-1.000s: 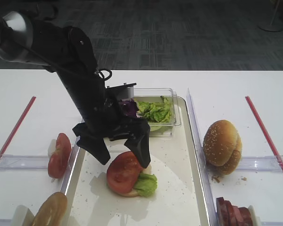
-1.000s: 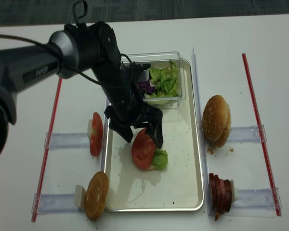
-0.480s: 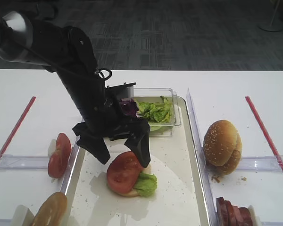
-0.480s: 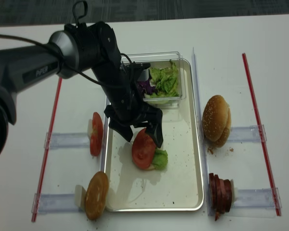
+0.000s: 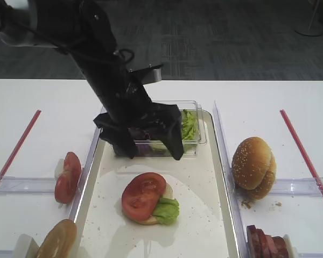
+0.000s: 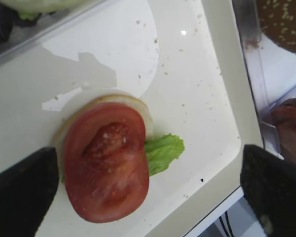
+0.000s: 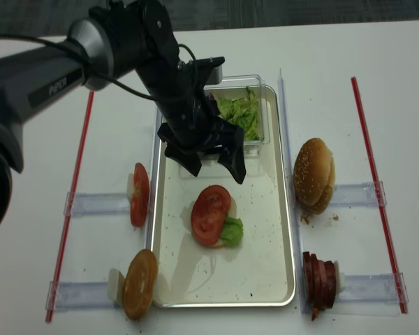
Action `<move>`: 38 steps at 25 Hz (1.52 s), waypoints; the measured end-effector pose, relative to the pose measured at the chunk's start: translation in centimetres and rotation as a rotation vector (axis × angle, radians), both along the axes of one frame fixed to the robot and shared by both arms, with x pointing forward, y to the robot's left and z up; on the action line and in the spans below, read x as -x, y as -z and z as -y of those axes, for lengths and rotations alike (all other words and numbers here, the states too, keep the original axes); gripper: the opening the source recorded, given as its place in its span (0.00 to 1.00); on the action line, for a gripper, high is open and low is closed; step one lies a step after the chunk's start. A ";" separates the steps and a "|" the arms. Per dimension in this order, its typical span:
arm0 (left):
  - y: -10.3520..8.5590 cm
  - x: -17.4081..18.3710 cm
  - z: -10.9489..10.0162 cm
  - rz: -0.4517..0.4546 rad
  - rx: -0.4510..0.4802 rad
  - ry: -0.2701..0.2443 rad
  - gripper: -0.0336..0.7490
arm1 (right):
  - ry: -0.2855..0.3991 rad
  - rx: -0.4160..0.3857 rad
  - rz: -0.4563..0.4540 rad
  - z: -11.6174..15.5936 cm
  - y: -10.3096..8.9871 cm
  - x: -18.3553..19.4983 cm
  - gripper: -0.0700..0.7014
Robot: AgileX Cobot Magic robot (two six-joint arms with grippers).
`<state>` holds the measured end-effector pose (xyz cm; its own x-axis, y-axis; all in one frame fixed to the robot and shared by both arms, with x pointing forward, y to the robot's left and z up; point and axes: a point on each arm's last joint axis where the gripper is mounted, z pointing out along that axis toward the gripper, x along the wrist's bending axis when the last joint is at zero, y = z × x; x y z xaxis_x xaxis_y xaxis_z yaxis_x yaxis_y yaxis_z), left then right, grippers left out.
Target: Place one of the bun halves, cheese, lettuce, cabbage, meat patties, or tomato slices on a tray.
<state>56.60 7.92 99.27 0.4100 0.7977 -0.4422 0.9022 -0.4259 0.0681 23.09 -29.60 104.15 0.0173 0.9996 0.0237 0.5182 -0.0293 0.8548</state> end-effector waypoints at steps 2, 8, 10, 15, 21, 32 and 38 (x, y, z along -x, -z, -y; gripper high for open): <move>-0.9 -0.3 0.2 0.015 0.010 0.002 0.92 | 0.000 0.000 0.000 0.0 0.0 0.0 0.64; -2.6 -1.1 0.1 0.066 -0.021 0.002 0.92 | 0.000 0.000 0.000 0.0 0.0 0.0 0.64; -2.6 -1.2 -0.1 0.077 -0.050 0.003 0.92 | 0.000 0.000 0.000 0.0 0.0 0.0 0.64; -2.1 -1.8 -1.4 0.132 -0.205 -0.020 0.92 | 0.000 0.000 0.000 0.0 0.0 0.0 0.64; -2.0 -2.5 -2.8 0.203 -0.362 -0.043 0.92 | 0.000 0.000 0.000 0.0 0.0 0.0 0.64; -2.0 -2.8 -3.5 0.212 -0.396 -0.082 0.92 | 0.000 0.000 0.000 0.0 0.0 0.0 0.64; -2.0 -4.7 -7.6 0.194 -0.418 -0.197 0.92 | 0.003 -0.005 0.000 0.0 0.0 0.0 0.64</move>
